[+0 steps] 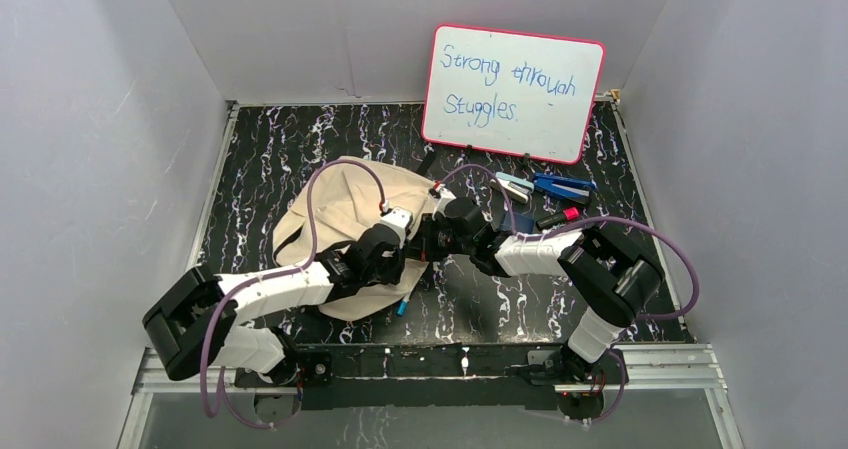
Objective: Pack the student bag
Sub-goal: Zip the student bag at the center of the board.
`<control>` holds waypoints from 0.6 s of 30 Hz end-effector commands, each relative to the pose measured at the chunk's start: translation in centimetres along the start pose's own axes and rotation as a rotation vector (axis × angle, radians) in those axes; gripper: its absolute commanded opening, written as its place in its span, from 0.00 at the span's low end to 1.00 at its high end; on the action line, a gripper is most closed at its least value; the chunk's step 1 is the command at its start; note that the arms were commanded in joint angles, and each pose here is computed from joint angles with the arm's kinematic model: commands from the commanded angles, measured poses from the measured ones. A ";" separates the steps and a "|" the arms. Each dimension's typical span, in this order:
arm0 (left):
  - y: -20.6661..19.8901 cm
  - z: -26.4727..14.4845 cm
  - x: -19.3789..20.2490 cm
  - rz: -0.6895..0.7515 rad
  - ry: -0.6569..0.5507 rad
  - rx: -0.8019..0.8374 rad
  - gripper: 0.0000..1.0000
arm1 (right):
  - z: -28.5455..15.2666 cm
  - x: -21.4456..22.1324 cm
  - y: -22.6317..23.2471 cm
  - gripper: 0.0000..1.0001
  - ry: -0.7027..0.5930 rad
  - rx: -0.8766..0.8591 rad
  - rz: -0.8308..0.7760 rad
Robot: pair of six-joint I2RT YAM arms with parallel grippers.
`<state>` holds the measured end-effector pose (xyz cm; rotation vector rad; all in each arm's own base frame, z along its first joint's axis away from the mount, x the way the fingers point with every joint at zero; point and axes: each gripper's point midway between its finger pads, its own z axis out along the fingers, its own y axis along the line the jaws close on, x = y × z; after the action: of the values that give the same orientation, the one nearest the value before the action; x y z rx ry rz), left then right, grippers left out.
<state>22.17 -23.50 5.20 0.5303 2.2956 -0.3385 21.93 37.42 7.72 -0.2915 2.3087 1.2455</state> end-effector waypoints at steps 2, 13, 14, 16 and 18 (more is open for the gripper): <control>0.8 0.9 -0.6 0.003 -0.024 -0.058 0.28 | -0.5 -1.3 2.1 0.00 -0.046 -0.066 -0.023; -0.3 0.5 -2.0 -0.094 -0.138 0.011 0.21 | -0.3 -1.0 1.9 0.00 -0.034 -0.065 -0.013; -0.4 0.4 -2.0 -0.102 -0.145 0.019 0.21 | -0.3 -1.0 1.9 0.00 -0.034 -0.065 -0.013; -0.4 0.4 -1.9 -0.114 -0.154 0.023 0.21 | -0.3 -0.9 1.9 0.00 -0.033 -0.064 -0.013; -0.4 0.3 -1.9 -0.117 -0.161 0.027 0.21 | -0.3 -0.9 1.8 0.00 -0.032 -0.064 -0.011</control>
<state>22.60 -23.65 4.43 0.4347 2.2546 -0.3808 21.85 37.47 7.77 -0.2875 2.3117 1.2539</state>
